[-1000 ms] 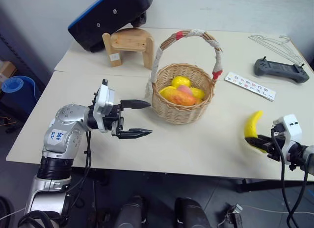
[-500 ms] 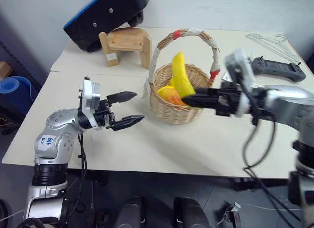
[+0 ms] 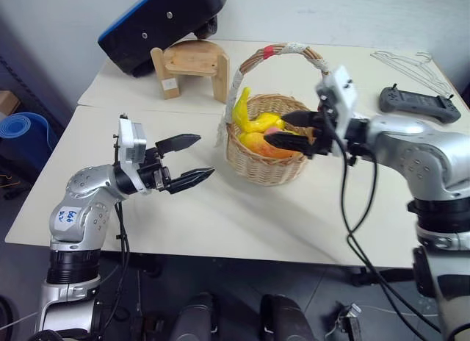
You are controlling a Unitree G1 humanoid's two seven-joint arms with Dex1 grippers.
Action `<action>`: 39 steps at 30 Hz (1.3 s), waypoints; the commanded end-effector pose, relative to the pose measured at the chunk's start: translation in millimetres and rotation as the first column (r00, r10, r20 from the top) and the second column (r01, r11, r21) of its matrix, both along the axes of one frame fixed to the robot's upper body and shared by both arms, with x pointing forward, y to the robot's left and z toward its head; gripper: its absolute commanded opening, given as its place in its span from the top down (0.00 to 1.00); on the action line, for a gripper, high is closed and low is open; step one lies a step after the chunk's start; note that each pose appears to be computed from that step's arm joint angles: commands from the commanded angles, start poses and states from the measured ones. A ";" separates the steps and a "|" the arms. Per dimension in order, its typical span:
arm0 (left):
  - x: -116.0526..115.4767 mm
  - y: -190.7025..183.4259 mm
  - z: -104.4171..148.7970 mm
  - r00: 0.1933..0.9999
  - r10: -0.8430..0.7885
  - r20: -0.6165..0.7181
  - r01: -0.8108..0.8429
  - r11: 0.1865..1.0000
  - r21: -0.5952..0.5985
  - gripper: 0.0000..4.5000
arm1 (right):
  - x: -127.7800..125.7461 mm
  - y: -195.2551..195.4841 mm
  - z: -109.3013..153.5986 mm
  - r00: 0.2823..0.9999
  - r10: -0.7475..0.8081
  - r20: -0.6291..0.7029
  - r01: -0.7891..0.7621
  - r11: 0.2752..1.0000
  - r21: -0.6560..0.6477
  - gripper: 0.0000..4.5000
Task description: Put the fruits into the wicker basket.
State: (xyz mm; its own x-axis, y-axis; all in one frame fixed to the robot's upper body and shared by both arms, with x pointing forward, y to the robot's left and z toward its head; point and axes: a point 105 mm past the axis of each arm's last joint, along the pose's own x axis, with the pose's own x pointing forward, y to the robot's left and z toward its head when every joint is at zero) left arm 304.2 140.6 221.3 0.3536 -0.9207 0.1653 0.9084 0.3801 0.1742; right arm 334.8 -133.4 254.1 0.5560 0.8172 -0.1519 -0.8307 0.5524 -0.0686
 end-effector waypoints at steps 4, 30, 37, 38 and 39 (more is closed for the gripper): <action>-2.7 6.2 13.4 0.998 0.027 0.055 -0.026 0.999 -0.021 0.00 | -6.9 -65.9 3.0 0.976 -0.043 0.212 0.055 0.997 -0.049 0.01; -1.1 -3.7 15.5 0.999 -0.010 0.052 0.011 1.000 -0.020 0.00 | 42.5 -23.1 6.9 0.960 0.062 0.275 -0.075 0.997 0.036 0.84; 0.3 -10.8 13.4 0.997 -0.057 0.044 0.057 0.998 -0.009 0.00 | 14.9 -45.7 11.5 0.948 -0.032 0.316 0.011 0.998 0.067 1.00; 0.7 -11.3 13.1 0.997 -0.062 0.044 0.062 0.998 -0.008 0.00 | 7.8 -51.0 12.4 0.945 -0.054 0.322 0.032 0.997 0.073 1.00; 1.4 -11.8 12.9 0.997 -0.066 0.044 0.067 0.998 -0.007 0.00 | 0.9 -57.0 15.0 0.937 -0.085 0.338 0.059 0.995 0.085 1.00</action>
